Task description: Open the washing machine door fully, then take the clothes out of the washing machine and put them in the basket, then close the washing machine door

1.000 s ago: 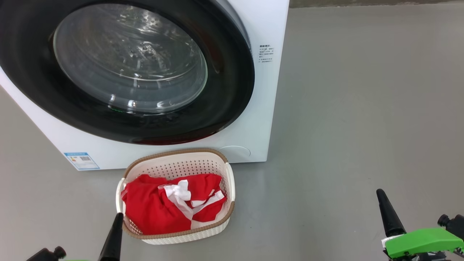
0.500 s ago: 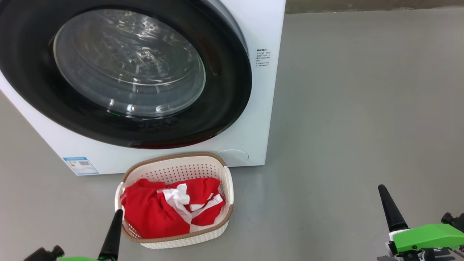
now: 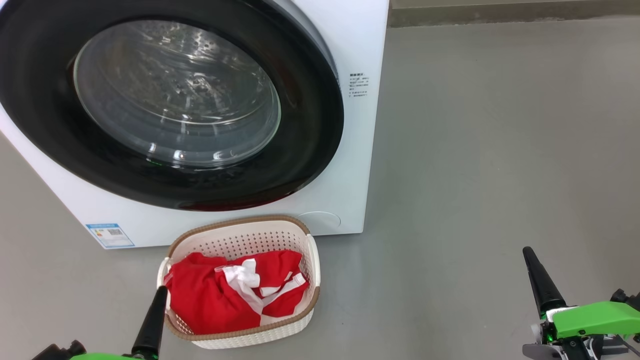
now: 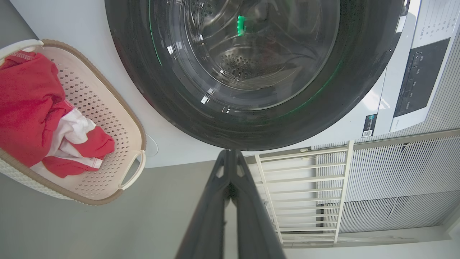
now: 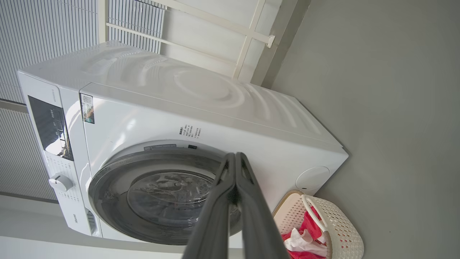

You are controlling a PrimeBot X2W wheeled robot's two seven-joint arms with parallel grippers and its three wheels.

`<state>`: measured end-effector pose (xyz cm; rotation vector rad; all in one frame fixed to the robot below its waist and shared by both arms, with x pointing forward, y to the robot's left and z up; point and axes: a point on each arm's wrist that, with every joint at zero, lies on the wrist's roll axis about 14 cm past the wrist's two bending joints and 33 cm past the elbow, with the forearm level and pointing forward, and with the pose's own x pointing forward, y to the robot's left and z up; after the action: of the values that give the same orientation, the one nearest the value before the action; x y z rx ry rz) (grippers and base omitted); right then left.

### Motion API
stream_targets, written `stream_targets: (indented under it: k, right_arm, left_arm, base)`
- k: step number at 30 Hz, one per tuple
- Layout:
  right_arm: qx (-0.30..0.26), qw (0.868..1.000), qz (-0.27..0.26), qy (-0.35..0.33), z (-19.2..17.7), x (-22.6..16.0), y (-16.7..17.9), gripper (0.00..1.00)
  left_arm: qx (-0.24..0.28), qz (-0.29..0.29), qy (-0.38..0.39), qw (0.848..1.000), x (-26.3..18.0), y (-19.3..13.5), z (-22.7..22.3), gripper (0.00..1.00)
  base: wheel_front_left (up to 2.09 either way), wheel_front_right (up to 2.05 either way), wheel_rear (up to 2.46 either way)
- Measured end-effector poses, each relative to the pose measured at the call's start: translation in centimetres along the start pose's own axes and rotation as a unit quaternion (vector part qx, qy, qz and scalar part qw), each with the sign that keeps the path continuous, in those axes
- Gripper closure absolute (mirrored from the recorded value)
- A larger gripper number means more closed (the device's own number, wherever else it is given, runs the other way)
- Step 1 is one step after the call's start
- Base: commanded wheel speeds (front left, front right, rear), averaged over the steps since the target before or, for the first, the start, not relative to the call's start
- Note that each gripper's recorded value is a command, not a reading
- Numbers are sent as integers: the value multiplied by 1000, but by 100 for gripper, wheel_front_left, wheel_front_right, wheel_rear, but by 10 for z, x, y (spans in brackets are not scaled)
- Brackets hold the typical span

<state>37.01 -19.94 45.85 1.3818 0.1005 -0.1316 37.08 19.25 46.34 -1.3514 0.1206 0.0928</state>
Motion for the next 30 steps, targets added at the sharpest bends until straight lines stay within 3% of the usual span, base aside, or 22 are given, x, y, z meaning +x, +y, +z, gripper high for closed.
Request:
stream_targets:
  k: [21, 30]
  right_arm:
    - [99, 995, 31, 3, 7, 0, 19, 100]
    - [100, 994, 37, 2, 8, 3, 23, 100]
  left_arm:
    - [-109, -30, 8, 994, 4, -19, -1, 100]
    - [-114, -31, 7, 993, 4, -19, -1, 100]
  base:
    - [0, 0, 0]
    - [0, 0, 0]
